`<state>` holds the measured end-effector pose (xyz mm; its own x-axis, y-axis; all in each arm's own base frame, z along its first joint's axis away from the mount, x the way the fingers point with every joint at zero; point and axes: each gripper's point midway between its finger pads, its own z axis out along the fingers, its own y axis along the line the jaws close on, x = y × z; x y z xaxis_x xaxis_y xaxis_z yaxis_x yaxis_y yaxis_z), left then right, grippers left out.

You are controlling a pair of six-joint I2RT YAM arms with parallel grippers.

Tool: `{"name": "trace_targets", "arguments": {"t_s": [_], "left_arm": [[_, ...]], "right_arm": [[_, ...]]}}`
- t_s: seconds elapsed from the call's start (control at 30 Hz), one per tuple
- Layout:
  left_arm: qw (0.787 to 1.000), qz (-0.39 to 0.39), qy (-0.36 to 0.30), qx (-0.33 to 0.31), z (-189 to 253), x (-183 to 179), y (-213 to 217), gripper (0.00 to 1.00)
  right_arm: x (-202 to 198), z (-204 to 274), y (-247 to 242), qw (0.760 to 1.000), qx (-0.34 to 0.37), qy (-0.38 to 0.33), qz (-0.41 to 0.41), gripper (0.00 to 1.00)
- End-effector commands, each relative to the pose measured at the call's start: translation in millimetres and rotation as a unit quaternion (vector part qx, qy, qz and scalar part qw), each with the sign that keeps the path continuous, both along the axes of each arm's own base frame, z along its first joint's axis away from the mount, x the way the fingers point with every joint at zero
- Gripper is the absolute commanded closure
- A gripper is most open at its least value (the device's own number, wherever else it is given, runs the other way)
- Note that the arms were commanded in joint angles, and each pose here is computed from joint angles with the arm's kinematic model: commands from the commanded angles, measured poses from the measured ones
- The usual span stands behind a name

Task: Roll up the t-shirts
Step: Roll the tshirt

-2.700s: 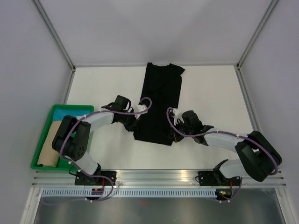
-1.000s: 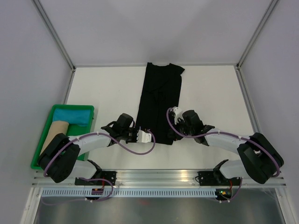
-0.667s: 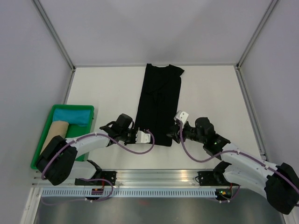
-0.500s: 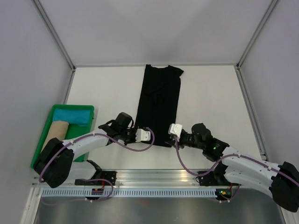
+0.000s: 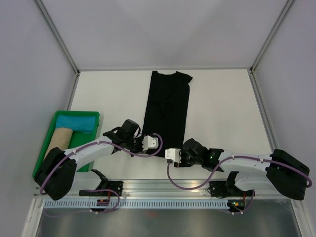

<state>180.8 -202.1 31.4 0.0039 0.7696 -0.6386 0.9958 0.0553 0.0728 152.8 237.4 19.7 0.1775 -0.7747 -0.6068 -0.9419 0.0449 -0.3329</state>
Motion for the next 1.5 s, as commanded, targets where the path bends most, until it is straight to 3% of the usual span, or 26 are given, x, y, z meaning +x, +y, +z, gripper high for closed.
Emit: {"name": "trace_targets", "arguments": {"t_s": [0.0,0.13,0.23,0.27,0.37,0.6,0.73,0.9,0.97,1.03,1.13,1.2,1.37,1.47], "left_arm": [[0.999,0.001,0.017,-0.031,14,-5,-10,0.98],[0.999,0.008,0.023,-0.028,12,-5,-8,0.98],[0.999,0.013,0.032,-0.032,13,-5,-7,0.98],[0.999,0.013,0.045,-0.028,11,-10,-4,0.98],[0.997,0.004,0.070,-0.028,18,-18,-4,0.98],[0.979,-0.018,0.201,-0.033,41,-51,5,0.98],[0.976,-0.027,0.217,-0.008,34,-54,14,0.98],[0.980,-0.010,0.195,0.021,32,-19,27,0.98],[0.975,-0.001,0.220,0.039,30,-17,31,0.98],[0.964,0.032,0.257,0.062,22,-8,29,0.95],[0.932,0.083,0.342,0.089,15,-4,21,0.94],[0.925,0.088,0.364,0.070,17,-3,15,0.94],[0.951,0.085,0.295,0.046,18,14,15,0.92],[0.958,0.095,0.267,0.050,10,27,16,0.84]], "right_arm": [[15,6,5,0.999,-0.012,-0.029,-0.010,0.49],[15,10,8,0.999,-0.009,-0.035,0.004,0.54],[11,14,14,0.999,0.001,-0.032,0.024,0.72],[7,13,12,0.999,-0.004,-0.021,0.029,0.86],[-1,15,13,0.999,-0.010,0.004,0.041,1.00],[-15,23,4,0.994,-0.008,0.096,0.046,1.00],[-5,28,4,0.992,0.005,0.125,0.008,1.00],[13,28,9,0.988,0.050,0.143,-0.041,1.00],[18,30,10,0.987,0.054,0.146,-0.050,1.00],[25,30,8,0.985,0.057,0.146,-0.067,1.00],[29,21,7,0.984,0.041,0.159,-0.073,1.00],[27,13,3,0.982,0.024,0.173,-0.075,1.00],[41,13,1,0.980,0.029,0.164,-0.110,0.97],[49,17,-2,0.978,0.042,0.158,-0.133,0.91]]}}
